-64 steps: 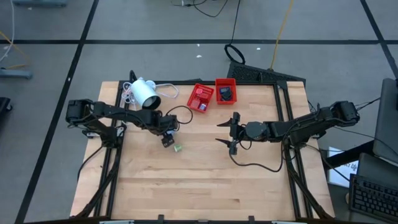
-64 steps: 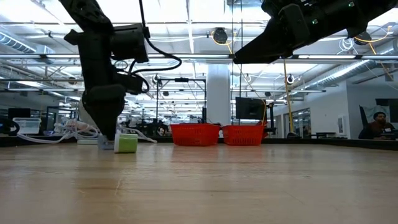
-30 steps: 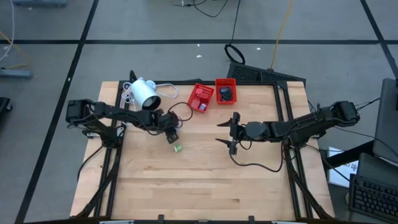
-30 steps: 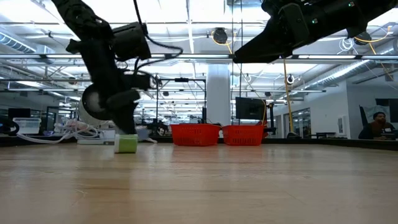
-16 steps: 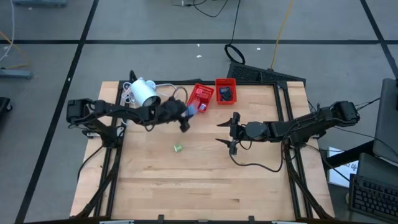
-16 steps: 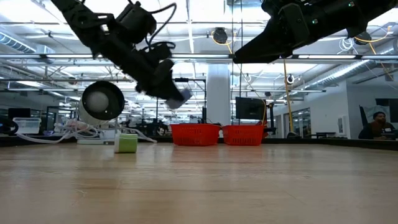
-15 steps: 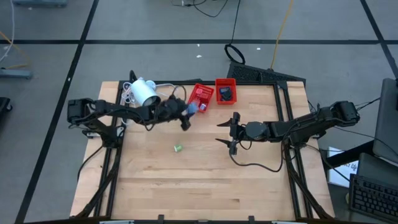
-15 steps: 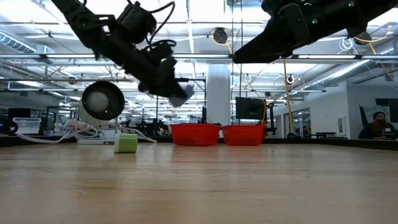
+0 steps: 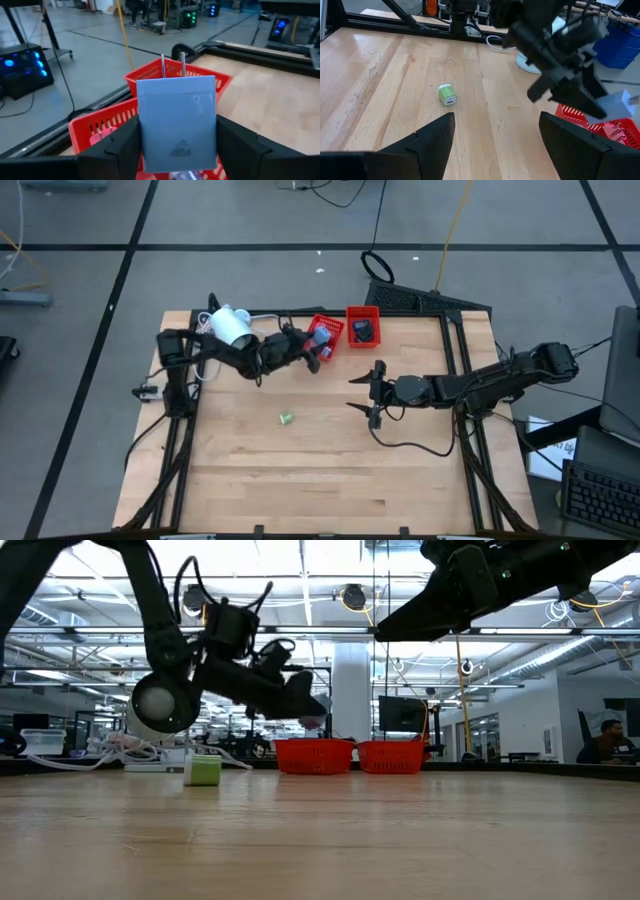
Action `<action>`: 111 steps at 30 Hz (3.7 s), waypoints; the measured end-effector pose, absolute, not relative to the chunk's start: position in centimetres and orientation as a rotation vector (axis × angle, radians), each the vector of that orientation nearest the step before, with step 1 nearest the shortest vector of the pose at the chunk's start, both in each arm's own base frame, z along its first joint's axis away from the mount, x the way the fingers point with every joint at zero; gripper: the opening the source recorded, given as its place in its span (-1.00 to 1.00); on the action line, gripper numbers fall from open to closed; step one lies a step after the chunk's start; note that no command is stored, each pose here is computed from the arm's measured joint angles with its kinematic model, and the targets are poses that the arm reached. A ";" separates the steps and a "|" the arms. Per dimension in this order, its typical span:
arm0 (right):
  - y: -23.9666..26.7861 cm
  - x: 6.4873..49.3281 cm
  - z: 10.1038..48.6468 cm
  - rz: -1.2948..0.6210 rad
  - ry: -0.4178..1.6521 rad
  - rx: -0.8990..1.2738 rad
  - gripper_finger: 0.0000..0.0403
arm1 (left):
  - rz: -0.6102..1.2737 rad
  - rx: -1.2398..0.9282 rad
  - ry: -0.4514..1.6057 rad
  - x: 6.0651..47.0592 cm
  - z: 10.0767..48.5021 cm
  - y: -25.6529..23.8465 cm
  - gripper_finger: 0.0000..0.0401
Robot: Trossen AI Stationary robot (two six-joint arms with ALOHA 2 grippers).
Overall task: Pick & Place Office items
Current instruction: Put the blue charger adapter into the left red bin, then put the green charger adapter into the left red bin
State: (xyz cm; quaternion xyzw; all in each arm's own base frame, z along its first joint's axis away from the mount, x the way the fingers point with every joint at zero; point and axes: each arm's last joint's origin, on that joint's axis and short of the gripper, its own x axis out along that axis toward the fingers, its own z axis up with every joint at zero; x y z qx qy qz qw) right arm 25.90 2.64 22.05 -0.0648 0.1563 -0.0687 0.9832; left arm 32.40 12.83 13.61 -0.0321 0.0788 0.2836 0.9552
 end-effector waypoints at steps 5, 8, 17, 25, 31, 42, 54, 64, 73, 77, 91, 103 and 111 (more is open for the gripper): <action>2.6 25.9 22.0 -0.138 0.315 -0.136 0.38 | 0.628 -0.090 0.180 33.1 11.5 13.3 0.06; 2.5 25.9 22.0 -0.140 0.317 -0.140 0.38 | 0.663 -0.108 0.191 33.7 10.6 13.7 0.05; 2.4 25.9 22.0 -0.147 0.320 -0.138 0.38 | 0.640 -0.095 0.188 34.3 10.2 13.4 0.14; 2.4 25.9 22.0 -0.147 0.322 -0.137 0.38 | 0.650 -0.111 0.203 34.3 10.0 13.4 0.18; 2.4 25.9 22.0 -0.147 0.322 -0.137 0.38 | 0.650 -0.136 0.200 34.3 10.0 13.3 0.35; 2.4 25.9 22.0 -0.148 0.323 -0.137 0.38 | 0.633 -0.116 0.208 34.5 10.2 12.9 0.54; 2.4 25.9 21.9 -0.148 0.327 -0.138 0.38 | 0.565 -0.057 0.339 33.7 15.1 10.2 0.55; 2.4 25.9 21.9 -0.146 0.327 -0.138 0.38 | 0.461 -0.054 0.489 31.3 19.6 5.9 0.55; 2.9 25.4 22.4 -0.128 0.317 -0.129 0.38 | 0.421 -0.168 0.608 28.7 21.4 2.6 0.55; 3.1 23.6 23.5 -0.107 0.359 -0.140 0.38 | 0.423 -0.178 0.670 28.1 21.1 1.7 0.55; 1.5 13.6 28.9 -0.128 0.226 0.049 0.38 | 0.409 -0.140 0.689 27.5 20.1 -1.9 0.55; 1.4 11.0 24.5 0.011 0.118 -0.078 0.38 | 0.476 -0.210 0.704 25.7 17.3 -3.1 0.55; 1.3 10.3 21.1 0.015 0.095 -0.031 0.38 | 0.501 -0.211 0.688 25.1 17.4 -3.0 0.55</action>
